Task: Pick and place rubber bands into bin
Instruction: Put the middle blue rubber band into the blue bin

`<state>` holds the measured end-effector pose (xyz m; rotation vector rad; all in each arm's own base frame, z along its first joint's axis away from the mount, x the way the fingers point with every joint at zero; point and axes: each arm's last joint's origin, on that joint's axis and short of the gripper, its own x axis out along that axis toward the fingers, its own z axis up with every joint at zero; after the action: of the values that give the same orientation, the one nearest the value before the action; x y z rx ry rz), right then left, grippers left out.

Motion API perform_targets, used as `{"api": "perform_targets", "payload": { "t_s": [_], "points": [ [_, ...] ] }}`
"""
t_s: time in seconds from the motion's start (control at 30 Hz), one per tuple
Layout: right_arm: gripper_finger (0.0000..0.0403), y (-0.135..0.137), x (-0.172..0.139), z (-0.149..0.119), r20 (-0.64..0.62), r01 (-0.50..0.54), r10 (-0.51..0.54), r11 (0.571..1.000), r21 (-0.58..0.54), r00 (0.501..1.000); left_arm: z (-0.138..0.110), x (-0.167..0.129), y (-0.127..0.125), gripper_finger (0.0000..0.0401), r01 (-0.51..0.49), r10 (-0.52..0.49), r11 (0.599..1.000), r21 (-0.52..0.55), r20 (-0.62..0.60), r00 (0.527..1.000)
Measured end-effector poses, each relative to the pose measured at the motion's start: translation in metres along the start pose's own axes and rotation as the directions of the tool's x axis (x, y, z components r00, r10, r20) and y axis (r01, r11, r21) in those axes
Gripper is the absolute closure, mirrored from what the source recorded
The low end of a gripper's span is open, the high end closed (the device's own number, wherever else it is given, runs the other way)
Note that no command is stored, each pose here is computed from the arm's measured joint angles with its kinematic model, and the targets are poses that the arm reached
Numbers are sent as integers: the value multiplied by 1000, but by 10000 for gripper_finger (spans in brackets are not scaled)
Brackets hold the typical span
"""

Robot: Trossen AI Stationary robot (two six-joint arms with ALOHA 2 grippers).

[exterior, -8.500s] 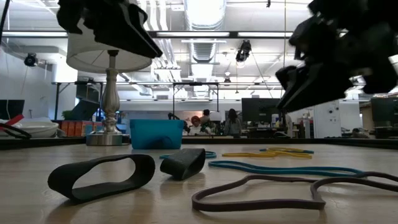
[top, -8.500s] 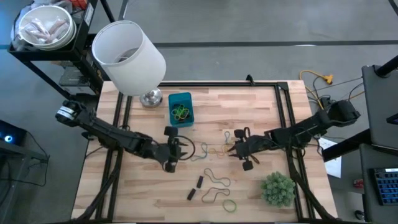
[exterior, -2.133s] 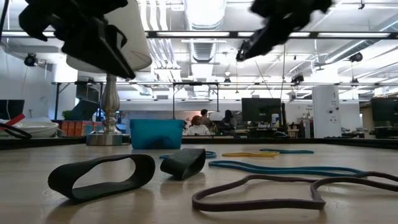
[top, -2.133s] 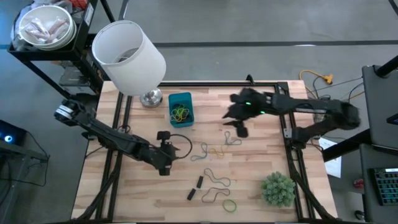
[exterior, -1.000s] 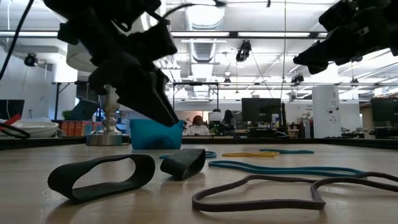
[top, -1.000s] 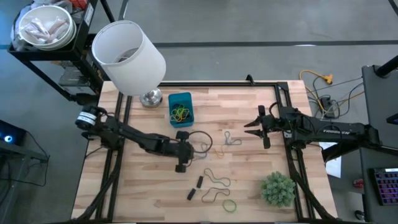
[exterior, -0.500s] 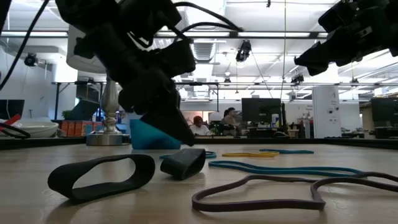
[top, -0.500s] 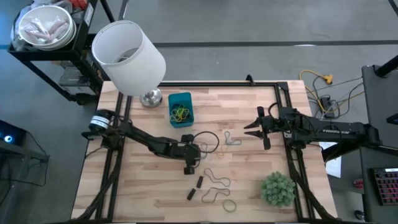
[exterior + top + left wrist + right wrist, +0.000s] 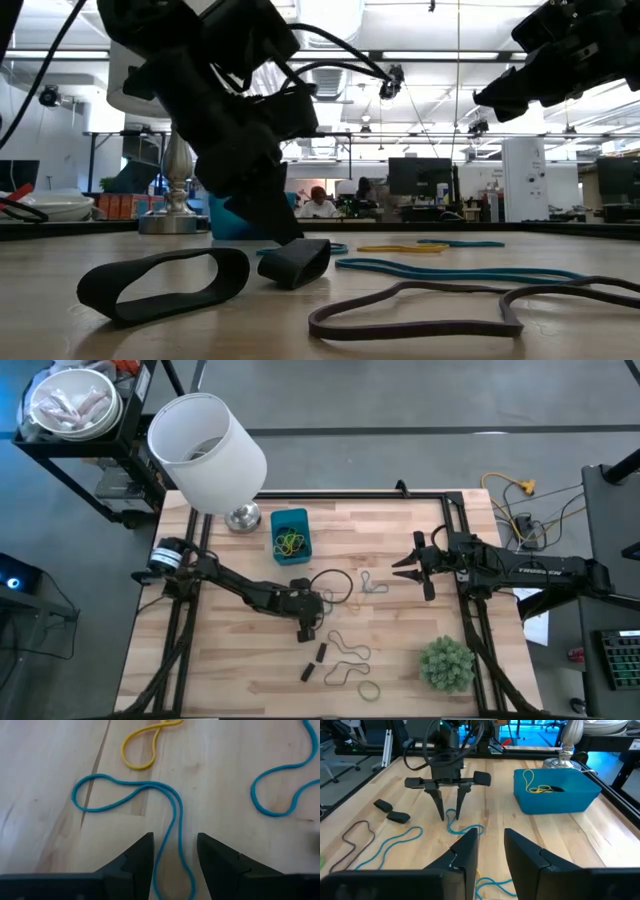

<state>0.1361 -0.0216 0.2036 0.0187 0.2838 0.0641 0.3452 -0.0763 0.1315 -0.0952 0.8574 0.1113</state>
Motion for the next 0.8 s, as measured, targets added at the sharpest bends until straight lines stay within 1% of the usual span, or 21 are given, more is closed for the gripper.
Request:
{"api": "perform_targets", "payload": {
  "t_s": [0.13,0.3,0.43,0.6,0.63,0.8],
  "points": [
    [321,0,0,0,0,0,0,1000,0,1000,-2,0,1,267,-6,6,1000,-29,-19,1000],
    [324,0,0,0,0,0,0,1000,0,1000,-4,-1,1,274,0,-2,1000,-27,-47,999],
    [321,0,0,0,0,0,0,1000,0,1000,-5,-1,2,310,10,-12,1000,-22,-62,998],
    [326,0,0,0,0,0,0,1000,0,1000,-7,-2,2,385,20,-21,1000,-11,-97,995],
    [327,0,0,0,0,0,0,1000,0,1000,-7,-2,2,392,21,-22,1000,-12,-101,995],
    [330,0,0,0,0,0,0,1000,0,1000,-6,-3,3,399,20,-17,1000,19,-108,994]
  ]
}}
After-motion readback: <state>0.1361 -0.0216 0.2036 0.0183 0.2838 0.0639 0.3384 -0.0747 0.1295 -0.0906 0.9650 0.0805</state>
